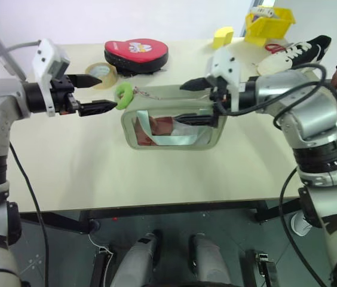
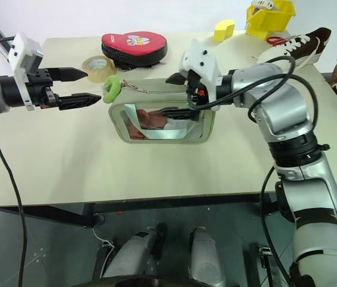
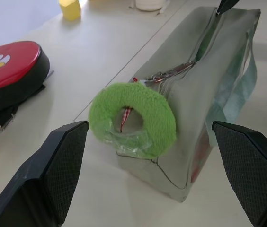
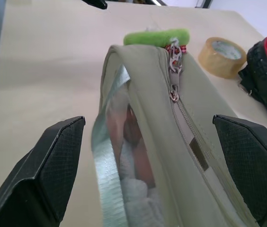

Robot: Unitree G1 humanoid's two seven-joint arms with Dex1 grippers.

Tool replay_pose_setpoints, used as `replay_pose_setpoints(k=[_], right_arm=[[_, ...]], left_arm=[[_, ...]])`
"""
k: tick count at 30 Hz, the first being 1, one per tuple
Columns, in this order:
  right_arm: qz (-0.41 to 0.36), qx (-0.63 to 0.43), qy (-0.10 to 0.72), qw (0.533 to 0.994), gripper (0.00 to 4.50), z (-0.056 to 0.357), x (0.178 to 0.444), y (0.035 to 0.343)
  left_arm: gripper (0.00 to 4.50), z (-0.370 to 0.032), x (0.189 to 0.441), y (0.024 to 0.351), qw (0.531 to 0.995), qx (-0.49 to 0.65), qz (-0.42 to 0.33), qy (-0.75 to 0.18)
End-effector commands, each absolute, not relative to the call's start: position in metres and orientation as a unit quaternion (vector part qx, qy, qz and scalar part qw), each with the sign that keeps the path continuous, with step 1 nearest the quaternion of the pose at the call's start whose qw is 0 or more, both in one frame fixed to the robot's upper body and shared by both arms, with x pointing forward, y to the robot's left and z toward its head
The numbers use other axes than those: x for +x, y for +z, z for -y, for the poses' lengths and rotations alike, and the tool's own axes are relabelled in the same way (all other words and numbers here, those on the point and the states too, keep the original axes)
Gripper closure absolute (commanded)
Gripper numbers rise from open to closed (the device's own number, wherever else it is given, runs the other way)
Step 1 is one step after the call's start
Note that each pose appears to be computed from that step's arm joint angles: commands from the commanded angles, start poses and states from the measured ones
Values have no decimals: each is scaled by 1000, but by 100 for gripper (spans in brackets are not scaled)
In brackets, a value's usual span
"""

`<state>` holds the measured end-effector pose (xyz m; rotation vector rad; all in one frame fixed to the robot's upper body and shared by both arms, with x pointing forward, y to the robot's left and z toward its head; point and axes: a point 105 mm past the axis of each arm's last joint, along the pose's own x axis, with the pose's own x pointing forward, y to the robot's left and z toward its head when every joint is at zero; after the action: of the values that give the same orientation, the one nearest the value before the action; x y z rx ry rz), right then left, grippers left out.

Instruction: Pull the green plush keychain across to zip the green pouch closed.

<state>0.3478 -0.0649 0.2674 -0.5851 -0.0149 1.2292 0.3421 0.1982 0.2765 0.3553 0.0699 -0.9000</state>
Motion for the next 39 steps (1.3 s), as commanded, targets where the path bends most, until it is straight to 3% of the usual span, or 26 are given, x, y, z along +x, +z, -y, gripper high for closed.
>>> replay_pose_setpoints(k=[1, 8, 12, 16, 18, 20, 26, 27, 38, 39], right_arm=[[28, -294, 557, 776, 0, 77, 349, 282], [1, -317, 537, 782, 0, 121, 334, 293], [-25, -320, 535, 782, 0, 133, 329, 279], [-31, -311, 517, 796, 0, 138, 340, 264], [-32, -304, 506, 806, 52, 140, 348, 258], [-31, -306, 503, 808, 131, 141, 352, 255], [-25, -303, 511, 804, 428, 135, 352, 255], [-28, -307, 515, 800, 446, 135, 350, 253], [-33, -306, 530, 790, 446, 130, 341, 249], [-34, -307, 528, 791, 450, 131, 342, 249]], left_arm=[[4, -211, 334, 292, 897, 184, -8, -402], [4, -230, 333, 286, 919, 169, -14, -357], [4, -238, 338, 279, 930, 147, -14, -338], [4, -235, 348, 274, 933, 135, -11, -333], [0, -234, 354, 275, 936, 128, -4, -327], [0, -231, 359, 277, 937, 123, 2, -327], [0, -220, 375, 264, 941, 78, 4, -329], [0, -216, 377, 259, 941, 66, 2, -332], [0, -188, 399, 237, 943, 32, 6, -333], [26, -184, 399, 238, 940, 26, 11, -340]])
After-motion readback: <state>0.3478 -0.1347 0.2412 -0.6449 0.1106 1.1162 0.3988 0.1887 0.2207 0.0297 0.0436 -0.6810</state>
